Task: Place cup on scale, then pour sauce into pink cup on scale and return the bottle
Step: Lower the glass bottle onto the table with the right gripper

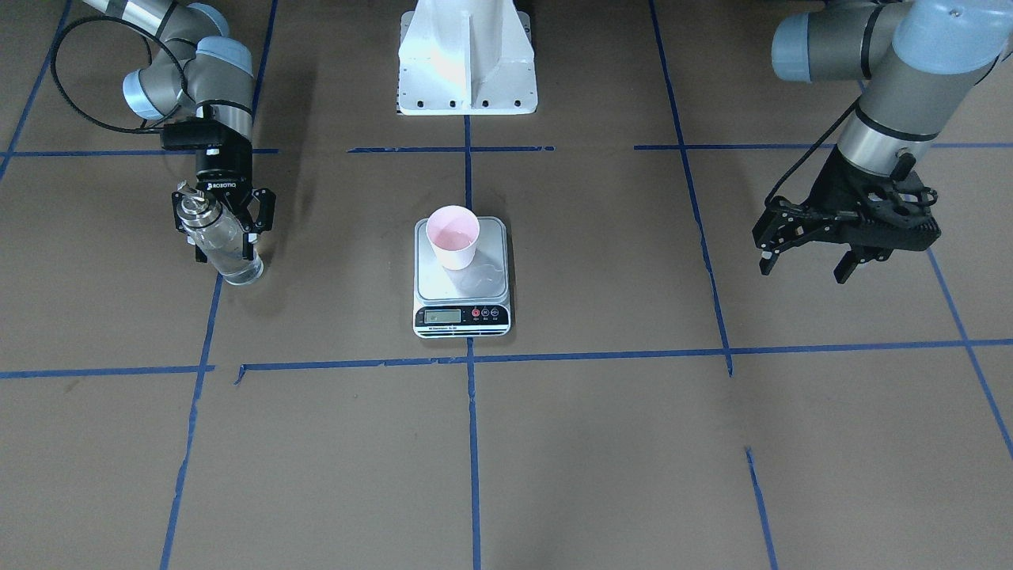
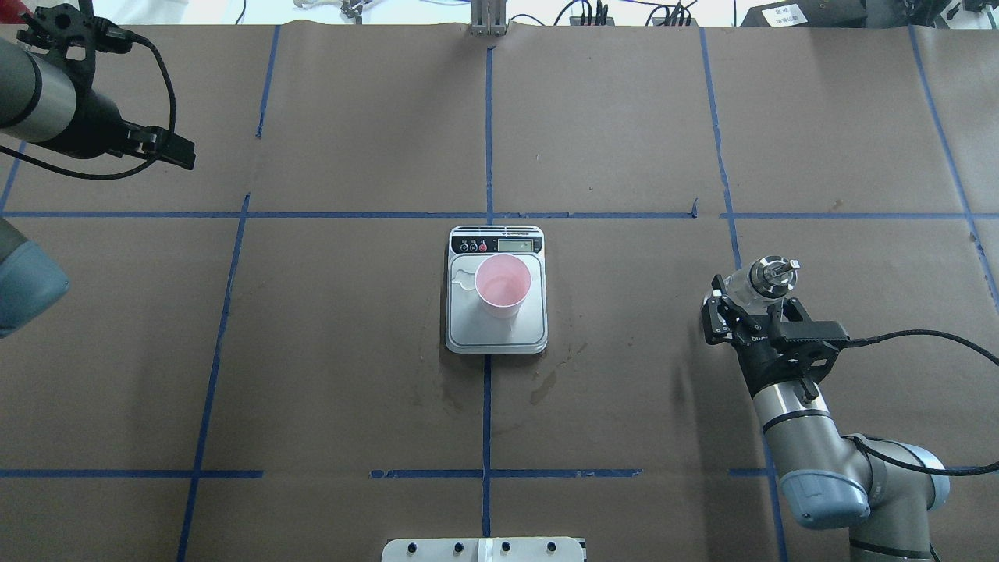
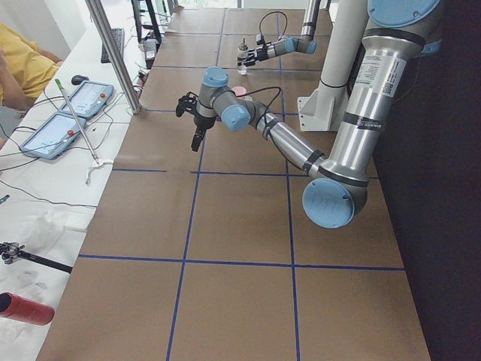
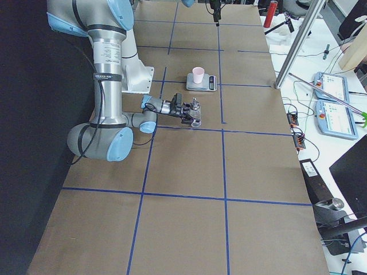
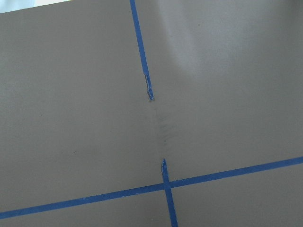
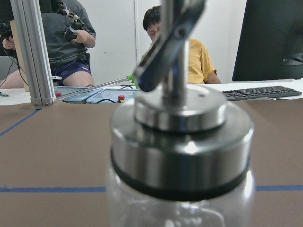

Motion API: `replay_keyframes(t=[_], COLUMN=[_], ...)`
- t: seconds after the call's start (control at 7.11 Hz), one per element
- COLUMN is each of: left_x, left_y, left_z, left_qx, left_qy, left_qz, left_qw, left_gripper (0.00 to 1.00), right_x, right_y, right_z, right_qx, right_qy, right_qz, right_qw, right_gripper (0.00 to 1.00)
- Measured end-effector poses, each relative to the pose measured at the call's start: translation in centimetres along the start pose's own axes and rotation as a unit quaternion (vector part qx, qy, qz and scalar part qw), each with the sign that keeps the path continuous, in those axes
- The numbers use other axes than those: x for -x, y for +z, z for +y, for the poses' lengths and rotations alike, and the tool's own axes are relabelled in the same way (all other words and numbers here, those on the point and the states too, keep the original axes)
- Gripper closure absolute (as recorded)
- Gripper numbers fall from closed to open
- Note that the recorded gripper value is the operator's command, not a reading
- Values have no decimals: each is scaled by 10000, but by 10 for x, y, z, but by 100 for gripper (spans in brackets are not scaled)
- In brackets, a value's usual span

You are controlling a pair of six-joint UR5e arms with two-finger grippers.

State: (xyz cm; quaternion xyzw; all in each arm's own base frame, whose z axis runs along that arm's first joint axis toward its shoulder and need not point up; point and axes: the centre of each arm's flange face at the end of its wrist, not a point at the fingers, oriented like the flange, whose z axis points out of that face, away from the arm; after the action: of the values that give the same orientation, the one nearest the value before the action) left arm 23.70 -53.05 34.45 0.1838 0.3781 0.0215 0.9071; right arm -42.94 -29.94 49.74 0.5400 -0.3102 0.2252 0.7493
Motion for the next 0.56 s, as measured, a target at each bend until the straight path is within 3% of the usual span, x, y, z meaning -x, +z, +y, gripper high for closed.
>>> replay_keyframes(t=[0.56], left_x=[0], left_y=[0], left_z=[0], left_qx=[-2], left_qy=[4], left_qz=[4], left_qw=[10000], left_gripper=[0], right_x=[-5], right_y=[0], right_z=[2], right_qx=[15], right_qy=[-45], right_qz=[20], right_qw=[10000], right_gripper=[100])
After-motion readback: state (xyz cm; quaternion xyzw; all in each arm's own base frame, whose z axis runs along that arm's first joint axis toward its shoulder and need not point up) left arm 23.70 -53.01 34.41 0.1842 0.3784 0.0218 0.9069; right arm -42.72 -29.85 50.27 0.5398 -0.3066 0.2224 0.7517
